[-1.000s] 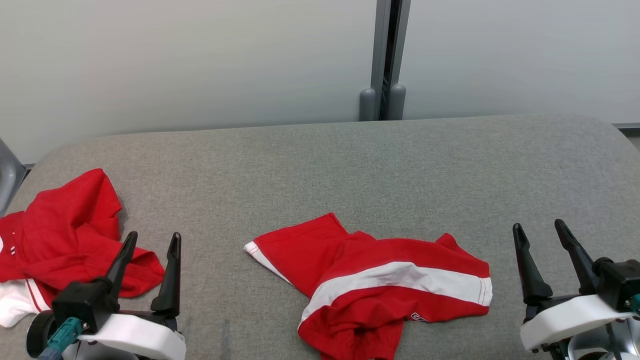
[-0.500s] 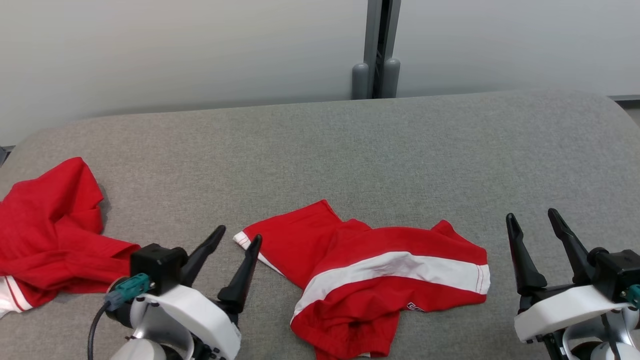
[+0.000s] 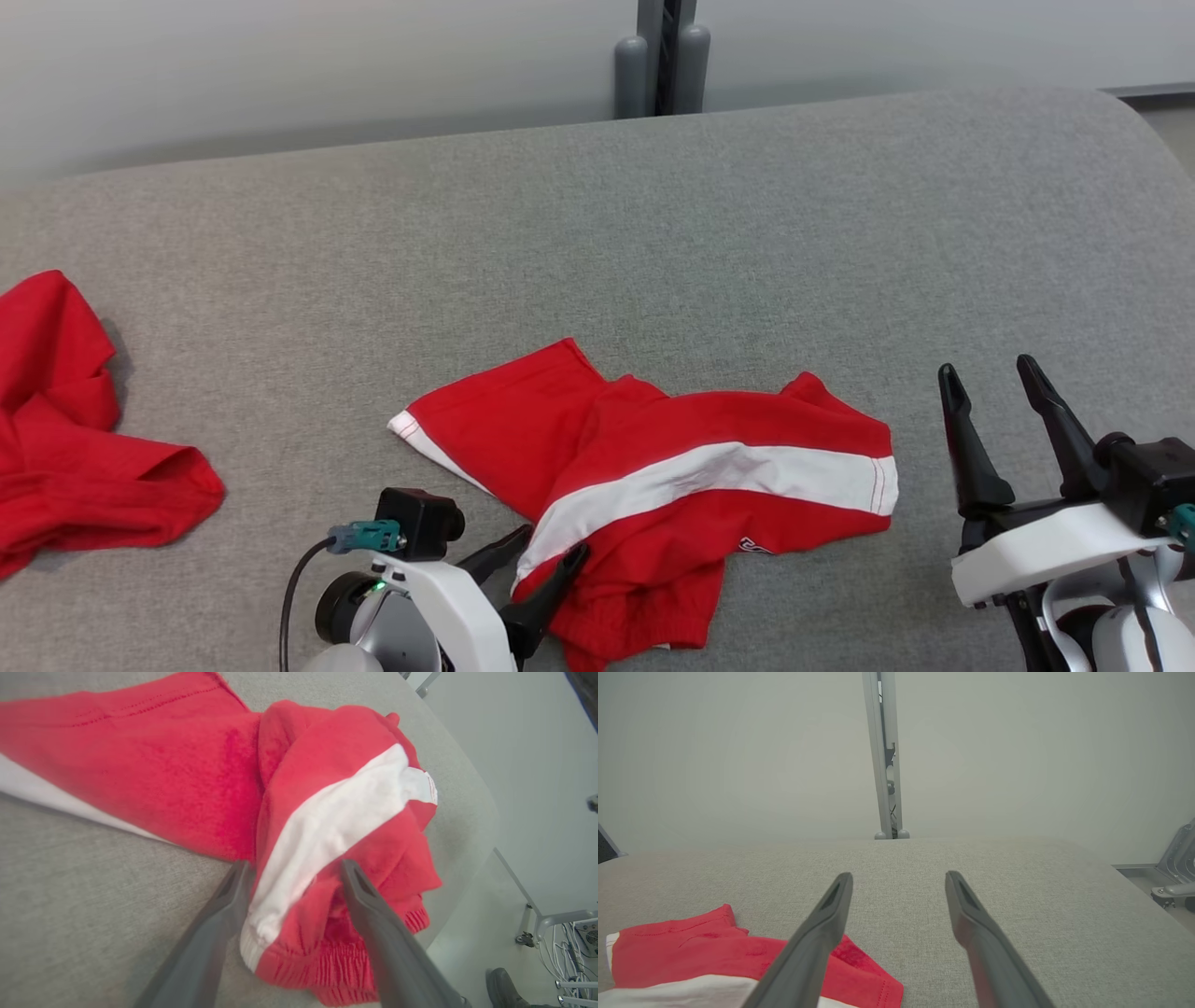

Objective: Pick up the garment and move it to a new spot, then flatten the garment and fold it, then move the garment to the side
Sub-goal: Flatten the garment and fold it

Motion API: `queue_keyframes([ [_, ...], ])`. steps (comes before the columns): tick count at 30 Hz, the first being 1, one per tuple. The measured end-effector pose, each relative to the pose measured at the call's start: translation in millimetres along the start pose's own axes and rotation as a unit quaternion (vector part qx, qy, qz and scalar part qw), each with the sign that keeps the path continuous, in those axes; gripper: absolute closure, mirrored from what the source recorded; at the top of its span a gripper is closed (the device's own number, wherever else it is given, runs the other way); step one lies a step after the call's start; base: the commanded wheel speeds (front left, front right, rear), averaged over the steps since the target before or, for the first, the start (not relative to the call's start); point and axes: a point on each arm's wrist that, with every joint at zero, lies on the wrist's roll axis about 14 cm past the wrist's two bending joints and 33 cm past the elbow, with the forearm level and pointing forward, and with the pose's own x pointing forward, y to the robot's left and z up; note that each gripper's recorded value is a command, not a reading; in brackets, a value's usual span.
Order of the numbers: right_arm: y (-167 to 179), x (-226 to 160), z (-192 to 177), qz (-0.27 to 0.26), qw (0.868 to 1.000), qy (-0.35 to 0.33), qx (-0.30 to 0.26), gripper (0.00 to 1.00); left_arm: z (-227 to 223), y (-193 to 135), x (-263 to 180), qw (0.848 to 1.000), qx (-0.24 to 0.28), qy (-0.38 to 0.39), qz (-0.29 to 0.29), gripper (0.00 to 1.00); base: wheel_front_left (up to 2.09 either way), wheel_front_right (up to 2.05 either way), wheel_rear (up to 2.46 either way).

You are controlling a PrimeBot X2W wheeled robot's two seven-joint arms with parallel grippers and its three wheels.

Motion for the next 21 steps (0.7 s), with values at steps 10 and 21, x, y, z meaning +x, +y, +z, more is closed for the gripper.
queue_keyframes([
  [10,-10,1,-6,-0.014,1.0,0.004,0.003,0.0,22,17,9,0.999,0.036,-0.037,0.014,1.0,0.0,0.0,0.0],
  [21,-11,3,2,-0.016,1.0,-0.008,0.004,0.0,159,22,-11,0.957,0.206,-0.199,0.056,1.0,0.0,0.0,0.0],
])
